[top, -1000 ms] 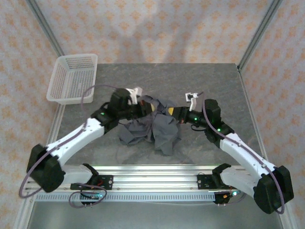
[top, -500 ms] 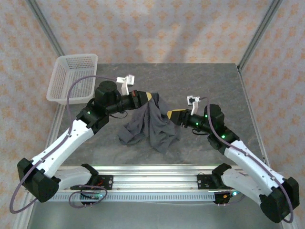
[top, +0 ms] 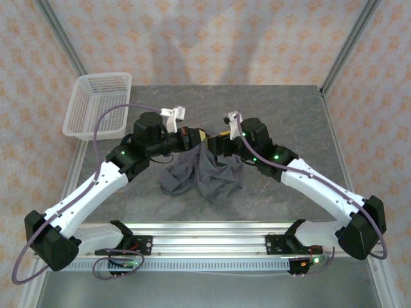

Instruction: Fold the inside-out t-shirt

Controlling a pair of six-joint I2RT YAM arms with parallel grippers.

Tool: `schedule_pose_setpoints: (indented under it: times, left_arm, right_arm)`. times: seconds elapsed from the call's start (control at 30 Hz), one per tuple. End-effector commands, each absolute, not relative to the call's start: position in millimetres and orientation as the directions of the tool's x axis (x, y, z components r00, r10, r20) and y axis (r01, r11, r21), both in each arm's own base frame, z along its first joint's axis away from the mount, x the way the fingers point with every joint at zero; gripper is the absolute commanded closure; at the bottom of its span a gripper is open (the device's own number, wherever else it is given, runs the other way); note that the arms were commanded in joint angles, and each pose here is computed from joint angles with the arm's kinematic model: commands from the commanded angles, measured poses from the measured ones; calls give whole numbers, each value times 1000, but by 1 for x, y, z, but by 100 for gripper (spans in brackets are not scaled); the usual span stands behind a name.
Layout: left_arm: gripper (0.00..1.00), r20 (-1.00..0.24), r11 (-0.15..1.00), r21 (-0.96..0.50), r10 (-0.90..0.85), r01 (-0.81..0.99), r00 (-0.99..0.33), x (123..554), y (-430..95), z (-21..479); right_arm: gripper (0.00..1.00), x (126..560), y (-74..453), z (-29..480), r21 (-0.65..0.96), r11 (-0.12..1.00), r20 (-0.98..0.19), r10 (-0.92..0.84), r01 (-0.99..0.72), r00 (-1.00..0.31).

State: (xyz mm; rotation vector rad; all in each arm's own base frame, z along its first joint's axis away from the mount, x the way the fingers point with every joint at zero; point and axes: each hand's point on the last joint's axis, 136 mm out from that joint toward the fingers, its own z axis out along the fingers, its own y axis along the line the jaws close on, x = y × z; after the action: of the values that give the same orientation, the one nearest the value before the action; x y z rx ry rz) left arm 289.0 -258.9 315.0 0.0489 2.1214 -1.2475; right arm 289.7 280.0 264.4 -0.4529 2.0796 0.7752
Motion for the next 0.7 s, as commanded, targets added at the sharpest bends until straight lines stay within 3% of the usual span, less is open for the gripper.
schedule_pose_setpoints:
  times: [0.0, 0.13, 0.2, 0.3, 0.5, 0.67]
  left_arm:
    - [100, -605, 568, -731, -283, 378, -744, 291, -255, 327]
    - [100, -617, 584, -716, -276, 382, -737, 290, -252, 328]
    - [100, -626, 603, -702, -269, 379, -732, 291, -249, 327]
    - [100, -631, 621, -690, -263, 372, -730, 291, -246, 323]
    - [100, -623, 614, -698, -267, 368, -736, 290, -247, 320]
    - [100, -627, 623, -691, -263, 367, -734, 290, -246, 320]
  right_arm:
    - [38, 293, 260, 262, 281, 817, -838, -46, -503, -544]
    - [41, 309, 206, 241, 133, 959, -822, -35, -251, -568]
    - [50, 307, 192, 234, 109, 976, -804, -24, -186, -594]
    - [60, 298, 187, 218, 173, 973, -741, 25, -155, -671]
    - [66, 285, 169, 168, 266, 963, -546, 113, -44, -831]
    - [84, 282, 172, 147, 329, 944, -455, 129, -32, -881]
